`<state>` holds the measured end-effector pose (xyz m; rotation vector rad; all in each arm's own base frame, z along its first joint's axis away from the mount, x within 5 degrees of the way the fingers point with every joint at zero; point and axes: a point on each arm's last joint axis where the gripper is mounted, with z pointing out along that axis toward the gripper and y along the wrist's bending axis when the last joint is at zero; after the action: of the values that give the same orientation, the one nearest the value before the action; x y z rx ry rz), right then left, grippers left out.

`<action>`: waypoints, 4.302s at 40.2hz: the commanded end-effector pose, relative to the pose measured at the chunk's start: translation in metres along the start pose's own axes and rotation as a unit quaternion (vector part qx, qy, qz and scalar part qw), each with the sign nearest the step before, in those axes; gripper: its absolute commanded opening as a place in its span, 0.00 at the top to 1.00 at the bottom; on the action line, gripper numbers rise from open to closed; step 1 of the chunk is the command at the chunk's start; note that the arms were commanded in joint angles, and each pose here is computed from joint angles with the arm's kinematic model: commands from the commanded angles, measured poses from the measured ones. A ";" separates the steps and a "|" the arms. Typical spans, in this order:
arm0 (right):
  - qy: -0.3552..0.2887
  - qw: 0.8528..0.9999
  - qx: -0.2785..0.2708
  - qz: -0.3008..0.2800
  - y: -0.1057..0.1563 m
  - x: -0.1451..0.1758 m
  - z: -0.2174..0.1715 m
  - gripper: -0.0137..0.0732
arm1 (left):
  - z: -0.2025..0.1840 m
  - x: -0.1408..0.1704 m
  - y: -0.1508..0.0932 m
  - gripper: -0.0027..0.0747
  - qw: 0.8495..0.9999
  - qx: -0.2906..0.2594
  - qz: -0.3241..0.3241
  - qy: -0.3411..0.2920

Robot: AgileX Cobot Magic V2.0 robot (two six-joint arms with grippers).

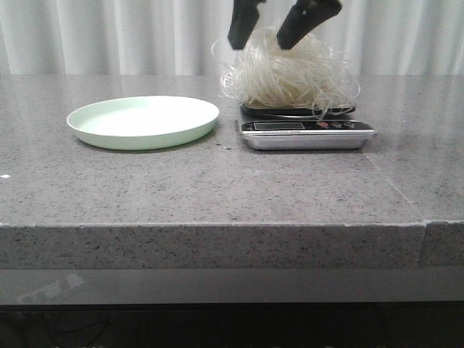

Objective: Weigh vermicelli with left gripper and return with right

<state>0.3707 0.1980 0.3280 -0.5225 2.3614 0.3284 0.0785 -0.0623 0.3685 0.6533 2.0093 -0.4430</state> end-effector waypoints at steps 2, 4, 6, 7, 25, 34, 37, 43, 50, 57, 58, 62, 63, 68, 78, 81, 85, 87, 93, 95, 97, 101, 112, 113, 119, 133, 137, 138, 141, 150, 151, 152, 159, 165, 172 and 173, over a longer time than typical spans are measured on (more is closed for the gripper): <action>-0.024 1.000 0.001 -0.011 0.001 -0.020 -0.011 0.22 | -0.004 -0.011 -0.001 0.30 0.999 0.004 -0.006 -0.041; -0.011 1.000 0.003 -0.013 0.000 -0.021 -0.006 0.22 | -0.004 -0.011 -0.001 0.30 0.999 0.004 -0.006 -0.041; -0.001 1.000 0.005 -0.015 0.000 -0.021 -0.004 0.25 | -0.004 -0.011 -0.001 0.30 0.999 0.004 -0.006 -0.041; 0.004 1.000 0.006 -0.016 0.000 -0.021 -0.002 0.27 | -0.004 -0.011 -0.001 0.30 0.999 0.004 -0.006 -0.040; 0.007 1.000 0.008 -0.017 -0.001 -0.023 -0.004 0.66 | -0.004 -0.010 -0.001 0.30 0.999 0.004 -0.006 -0.035; -0.051 0.998 -0.003 -0.028 0.012 -0.045 -0.044 0.66 | -0.004 -0.010 -0.001 0.30 0.999 0.004 -0.006 -0.035; -0.077 0.996 -0.010 -0.036 0.020 -0.054 -0.060 0.66 | -0.004 -0.010 -0.001 0.30 0.999 0.004 -0.006 -0.035; -0.131 0.990 -0.028 -0.053 0.040 -0.071 -0.087 0.66 | -0.004 -0.010 -0.001 0.30 0.999 0.004 -0.006 -0.035; -0.200 0.976 -0.056 -0.073 0.067 -0.083 -0.102 0.66 | -0.004 -0.010 -0.001 0.30 0.999 0.005 -0.006 -0.035; -0.248 0.962 -0.081 -0.084 0.091 -0.088 -0.096 0.66 | -0.004 -0.010 -0.001 0.30 0.999 0.005 -0.006 -0.035; -0.249 0.961 -0.084 -0.085 0.094 -0.088 -0.092 0.66 | -0.004 -0.010 -0.001 0.30 0.999 0.005 -0.006 -0.035; -0.248 0.960 -0.091 -0.089 0.104 -0.086 -0.074 0.66 | -0.004 -0.010 -0.001 0.30 0.999 0.005 -0.006 -0.035; -0.244 0.961 -0.091 -0.090 0.105 -0.086 -0.068 0.66 | -0.004 -0.010 -0.001 0.30 0.999 0.005 -0.006 -0.035; -0.214 0.968 -0.091 -0.094 0.111 -0.079 -0.035 0.66 | -0.004 -0.010 -0.001 0.30 0.999 0.005 -0.006 -0.035; -0.136 0.982 -0.069 -0.110 0.107 -0.062 0.013 0.61 | -0.004 -0.010 -0.001 0.30 0.999 0.005 -0.006 -0.035; -0.117 0.984 -0.060 -0.118 0.106 -0.058 0.017 0.49 | -0.004 -0.010 -0.001 0.30 0.999 0.005 -0.006 -0.035; -0.111 0.985 -0.058 -0.119 0.105 -0.057 0.016 0.34 | -0.004 -0.010 -0.001 0.30 0.999 0.005 -0.006 -0.035; -0.109 0.985 -0.058 -0.119 0.105 -0.058 0.012 0.29 | -0.004 -0.010 -0.001 0.30 0.999 0.005 -0.006 -0.035; -0.108 0.985 -0.058 -0.119 0.103 -0.060 -0.016 0.28 | -0.004 -0.010 -0.001 0.30 0.999 0.005 -0.006 -0.035; -0.104 0.986 -0.058 -0.116 0.102 -0.061 -0.028 0.28 | -0.004 -0.010 -0.001 0.30 0.999 0.005 -0.006 -0.035; -0.104 0.987 -0.059 -0.110 0.101 -0.061 -0.042 0.28 | -0.004 -0.010 -0.001 0.30 0.999 0.005 -0.006 -0.035; -0.120 0.985 -0.061 -0.106 0.099 -0.061 -0.070 0.28 | -0.004 -0.010 -0.001 0.30 0.999 0.005 -0.006 -0.035; -0.164 0.980 -0.059 -0.097 0.079 -0.033 -0.131 0.28 | -0.004 -0.010 -0.001 0.30 0.999 0.005 -0.006 -0.035; -0.166 0.980 -0.056 -0.095 0.075 -0.028 -0.137 0.28 | -0.004 -0.010 -0.001 0.30 0.999 0.005 -0.006 -0.035; -0.169 0.982 -0.038 -0.080 0.052 -0.001 -0.164 0.28 | -0.004 -0.010 -0.001 0.30 0.999 0.005 -0.006 -0.035; -0.182 0.982 0.002 -0.050 0.013 0.091 -0.218 0.28 | -0.004 -0.010 -0.001 0.30 0.999 0.005 -0.006 -0.034; -0.191 0.980 0.010 -0.044 0.007 0.119 -0.232 0.28 | -0.004 -0.010 -0.001 0.30 0.999 0.005 -0.006 -0.034; -0.191 0.981 0.012 -0.043 0.005 0.138 -0.236 0.28 | -0.004 -0.010 -0.001 0.30 0.999 0.005 -0.006 -0.034; -0.197 0.979 0.011 -0.043 0.003 0.159 -0.244 0.28 | -0.004 -0.010 -0.001 0.30 0.999 0.005 -0.006 -0.034; -0.188 0.981 0.011 -0.043 0.000 0.208 -0.255 0.28 | -0.004 -0.010 -0.001 0.30 0.999 0.005 -0.006 -0.034; -0.189 0.981 0.011 -0.043 -0.001 0.212 -0.257 0.28 | -0.004 -0.010 -0.001 0.30 0.999 0.005 -0.006 -0.034; -0.187 0.981 0.011 -0.043 -0.001 0.215 -0.258 0.28 | -0.004 -0.010 -0.001 0.30 0.999 0.005 -0.006 -0.034; -0.191 0.981 0.011 -0.043 -0.001 0.226 -0.263 0.31 | -0.004 -0.010 -0.001 0.34 0.999 0.005 -0.006 -0.034; -0.191 0.981 0.011 -0.043 -0.001 0.226 -0.263 0.47 | -0.004 -0.010 -0.001 0.49 0.999 0.005 -0.006 -0.034; -0.191 0.981 0.011 -0.043 -0.001 0.226 -0.263 0.67 | -0.004 -0.010 -0.001 0.71 0.999 0.005 -0.006 -0.034; -0.191 0.981 0.011 -0.043 -0.001 0.226 -0.263 0.66 | -0.004 -0.010 -0.001 0.73 0.999 0.005 -0.006 -0.034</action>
<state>0.0636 0.0367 0.3563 -0.5248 2.0405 0.3271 0.0779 -0.0619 0.3665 0.6582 2.0282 -0.4394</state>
